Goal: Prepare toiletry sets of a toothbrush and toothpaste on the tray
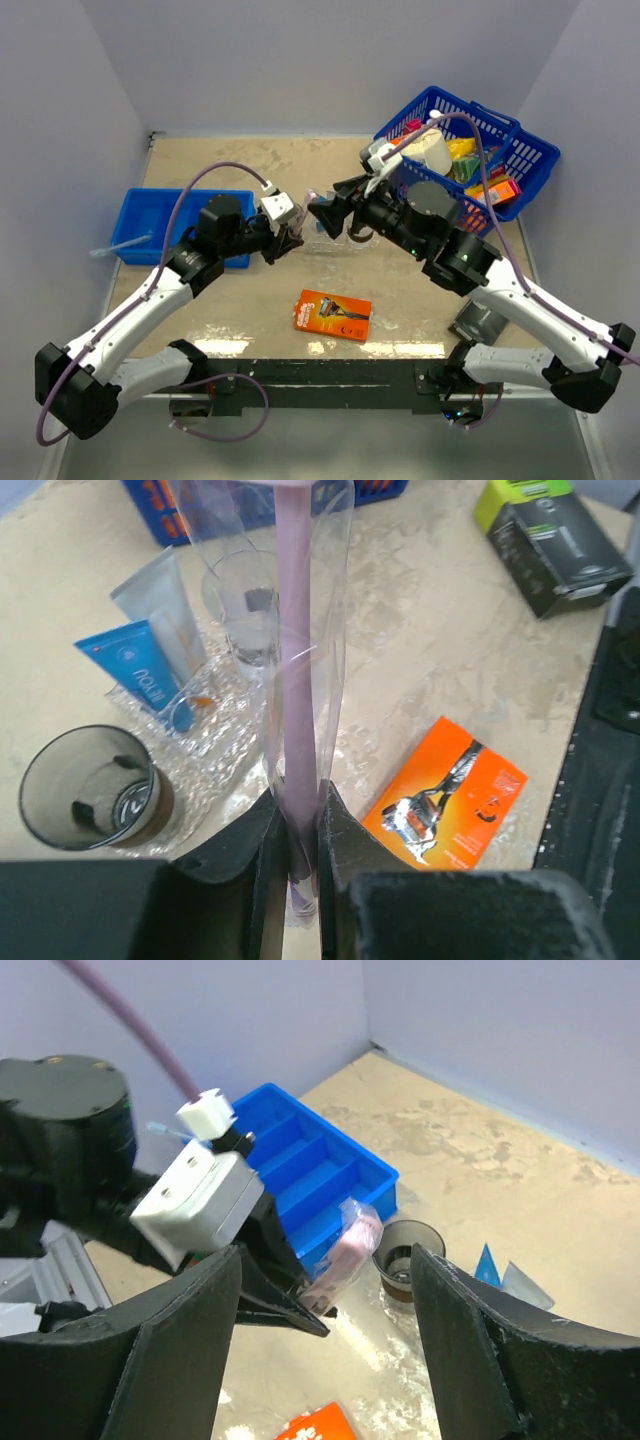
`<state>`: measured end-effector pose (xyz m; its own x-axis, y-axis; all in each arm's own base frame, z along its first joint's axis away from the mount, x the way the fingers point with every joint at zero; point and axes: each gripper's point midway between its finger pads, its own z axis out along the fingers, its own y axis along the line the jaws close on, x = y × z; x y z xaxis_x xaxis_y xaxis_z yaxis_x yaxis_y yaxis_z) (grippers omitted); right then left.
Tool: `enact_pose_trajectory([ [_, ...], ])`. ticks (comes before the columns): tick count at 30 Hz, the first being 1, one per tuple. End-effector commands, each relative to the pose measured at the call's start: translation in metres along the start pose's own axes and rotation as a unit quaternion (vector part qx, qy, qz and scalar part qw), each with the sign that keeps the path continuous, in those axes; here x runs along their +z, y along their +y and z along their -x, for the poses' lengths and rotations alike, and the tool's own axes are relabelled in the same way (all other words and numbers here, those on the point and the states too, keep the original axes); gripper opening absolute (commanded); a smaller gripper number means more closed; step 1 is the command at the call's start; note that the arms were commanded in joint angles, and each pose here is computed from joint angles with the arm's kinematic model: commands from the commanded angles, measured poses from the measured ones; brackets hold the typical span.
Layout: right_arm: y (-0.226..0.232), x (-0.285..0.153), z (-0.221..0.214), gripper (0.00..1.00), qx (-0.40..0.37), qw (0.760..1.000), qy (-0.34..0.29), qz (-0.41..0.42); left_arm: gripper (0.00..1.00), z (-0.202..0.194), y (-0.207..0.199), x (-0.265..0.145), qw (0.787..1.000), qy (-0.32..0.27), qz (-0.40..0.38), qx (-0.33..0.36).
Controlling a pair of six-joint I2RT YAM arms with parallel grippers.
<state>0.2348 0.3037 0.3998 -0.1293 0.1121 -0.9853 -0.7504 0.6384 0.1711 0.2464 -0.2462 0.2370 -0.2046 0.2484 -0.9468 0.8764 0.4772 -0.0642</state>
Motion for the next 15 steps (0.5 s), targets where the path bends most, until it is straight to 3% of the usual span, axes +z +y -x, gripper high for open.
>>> enact_pose_trajectory([
  [1,-0.015,0.012,-0.007,0.70,0.007,0.998,0.046,-0.051,0.00,0.012,0.019,-0.009,0.996,-0.008,0.078,0.050],
  [8,-0.019,0.029,-0.018,0.68,0.014,0.995,0.087,-0.048,0.00,0.007,0.014,-0.006,0.995,0.002,0.084,0.061],
  [15,-0.019,0.038,-0.022,0.64,0.018,0.995,0.090,-0.040,0.00,-0.001,0.013,-0.001,0.994,0.021,0.089,0.066],
])
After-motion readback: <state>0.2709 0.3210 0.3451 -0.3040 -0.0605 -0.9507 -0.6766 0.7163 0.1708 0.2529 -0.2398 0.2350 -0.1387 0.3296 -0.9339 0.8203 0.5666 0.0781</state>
